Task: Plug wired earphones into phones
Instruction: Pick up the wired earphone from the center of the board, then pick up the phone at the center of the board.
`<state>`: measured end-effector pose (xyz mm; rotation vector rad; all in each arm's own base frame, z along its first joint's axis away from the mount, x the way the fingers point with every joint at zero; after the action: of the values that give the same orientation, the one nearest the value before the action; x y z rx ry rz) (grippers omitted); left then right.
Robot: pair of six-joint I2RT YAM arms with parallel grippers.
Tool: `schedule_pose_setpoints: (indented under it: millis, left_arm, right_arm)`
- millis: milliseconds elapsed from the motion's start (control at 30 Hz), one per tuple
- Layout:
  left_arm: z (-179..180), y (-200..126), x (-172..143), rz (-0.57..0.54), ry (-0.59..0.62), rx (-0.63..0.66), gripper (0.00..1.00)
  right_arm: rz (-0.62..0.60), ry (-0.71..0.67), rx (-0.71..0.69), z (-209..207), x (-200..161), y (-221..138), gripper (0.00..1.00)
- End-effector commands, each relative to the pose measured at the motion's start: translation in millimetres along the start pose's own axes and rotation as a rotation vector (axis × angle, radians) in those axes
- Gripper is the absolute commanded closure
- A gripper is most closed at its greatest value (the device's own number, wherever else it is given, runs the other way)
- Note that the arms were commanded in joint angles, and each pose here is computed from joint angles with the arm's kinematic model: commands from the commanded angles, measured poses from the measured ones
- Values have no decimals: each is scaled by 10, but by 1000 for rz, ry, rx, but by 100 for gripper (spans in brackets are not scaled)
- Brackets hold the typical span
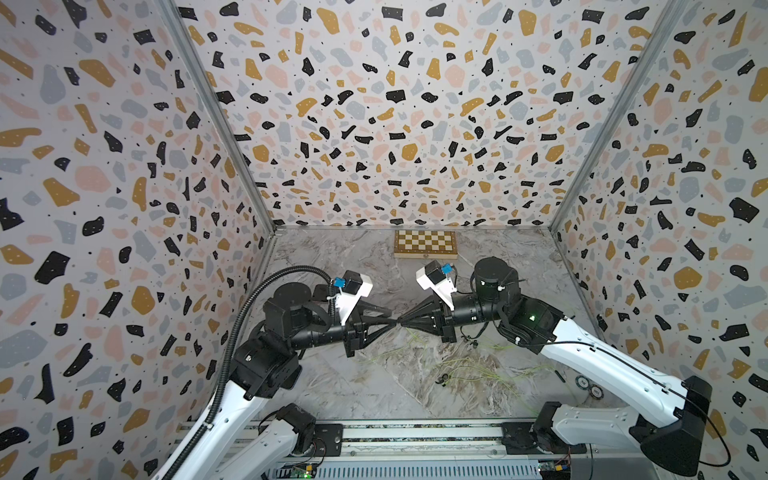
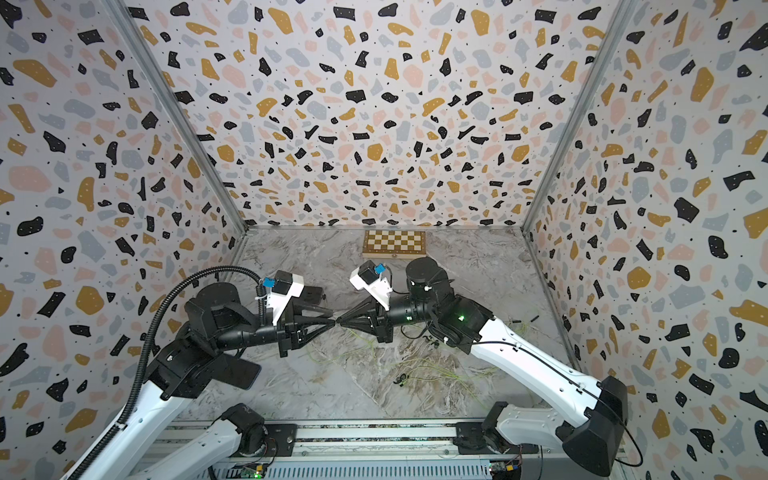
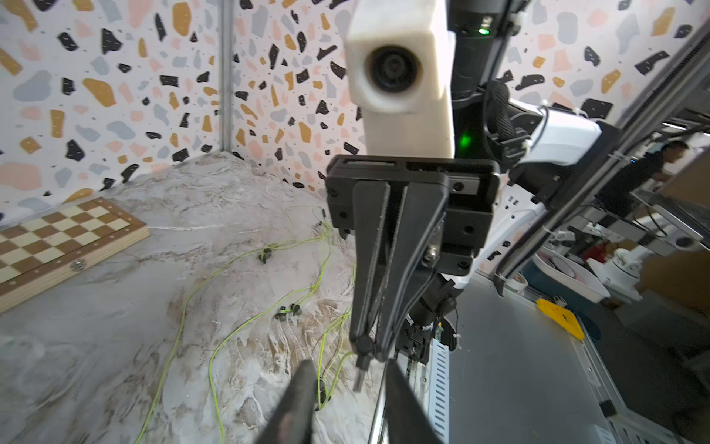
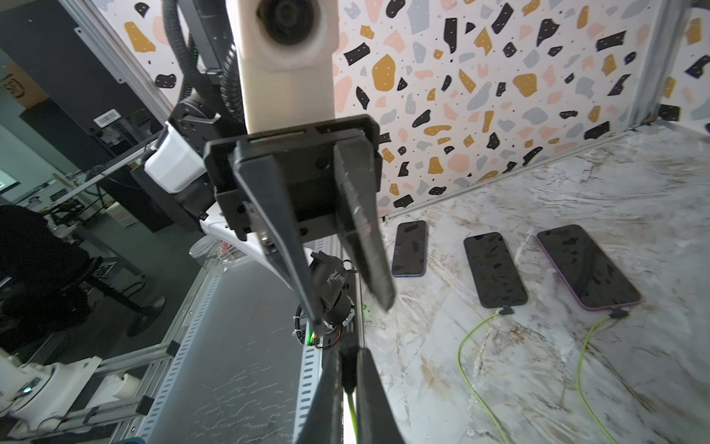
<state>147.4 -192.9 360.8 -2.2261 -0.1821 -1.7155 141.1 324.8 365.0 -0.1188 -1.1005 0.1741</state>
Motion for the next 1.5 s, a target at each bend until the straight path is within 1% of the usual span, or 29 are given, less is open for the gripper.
schedule_pose_setpoints:
  millis: [0, 33, 67, 133, 200, 233, 300, 333, 367, 433, 500, 600, 700, 767, 900, 967, 1000, 1133, 1267, 1400, 1467]
  left_arm:
    - [180, -100, 25, -34, -137, 182, 35]
    - [275, -120, -41, -26, -182, 249, 32]
    - [387, -142, -139, 3, -240, 327, 31]
    - [578, -190, -339, 98, -355, 470, 29]
    - [789, -259, -577, 168, -490, 630, 24]
    - [923, -337, -744, 192, -582, 740, 22]
    - [1120, -517, -1040, 214, -734, 902, 19]
    - [1213, -661, -1200, 207, -826, 1002, 18]
    - [1283, -808, -1368, 194, -919, 1092, 13]
    - [1381, -1003, -1601, 142, -1072, 1181, 7]
    - [1465, -1160, -1802, 113, -1183, 1250, 1]
    - [1544, -1335, -2113, 136, -1329, 1356, 1]
    - [1605, -1573, -2361, 162, -1437, 1526, 1]
    - [1661, -1706, -2443, 135, -1520, 1591, 1]
    - [1742, -1961, -2565, 94, -1583, 1745, 1]
    - [1790, -2010, -2657, 68, -1639, 1752, 1]
    - [1803, -2051, -2702, 61, -1661, 1774, 1]
    - [1931, -2136, -2843, 40, -1705, 1812, 1]
    - [1997, -2221, -2926, 77, -1725, 1883, 1]
    - [2021, -2259, -3036, 76, -1767, 1908, 1]
    - [2054, -2288, -3058, 84, -1747, 1918, 1]
  right_arm:
    - [-81, -51, -122, -17, 124, -159, 100]
    - [-87, -48, -165, -88, 89, -171, 100]
    - [-95, -50, -210, -168, 55, -189, 100]
    - [-108, -42, -294, -328, -26, -232, 100]
    - [-120, -24, -359, -477, -102, -290, 100]
    - [-125, -14, -395, -557, -154, -319, 100]
    - [-126, 0, -446, -672, -262, -372, 100]
    - [-125, 7, -460, -717, -323, -398, 100]
    - [-123, 16, -470, -755, -389, -415, 100]
    - [-119, 34, -487, -818, -503, -443, 100]
    - [-112, 52, -495, -868, -621, -454, 100]
    - [-113, 77, -477, -883, -745, -448, 100]
    - [-117, 96, -459, -864, -826, -453, 100]
    - [-114, 105, -459, -866, -874, -463, 100]
    - [-95, 108, -458, -878, -961, -463, 100]
    - [-76, 107, -475, -919, -1018, -465, 100]
    - [-66, 103, -485, -937, -1042, -471, 100]
    - [-41, 102, -506, -981, -1121, -485, 100]
    - [-9, 115, -507, -1024, -1222, -463, 100]
    - [12, 128, -504, -1050, -1289, -441, 100]
    - [16, 127, -502, -1059, -1305, -433, 100]
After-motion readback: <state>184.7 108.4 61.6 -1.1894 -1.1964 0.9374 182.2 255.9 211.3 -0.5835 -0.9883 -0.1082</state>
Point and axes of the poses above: each gripper's point midway between its finger pads, its own y axis out along the fingers, its own z axis along the line the jaws close on, x = y × z, the point moved 3 cm from there along -y, back along the fingers, and after that the axes turned 7 degrees about y, right-handed, at the moved point
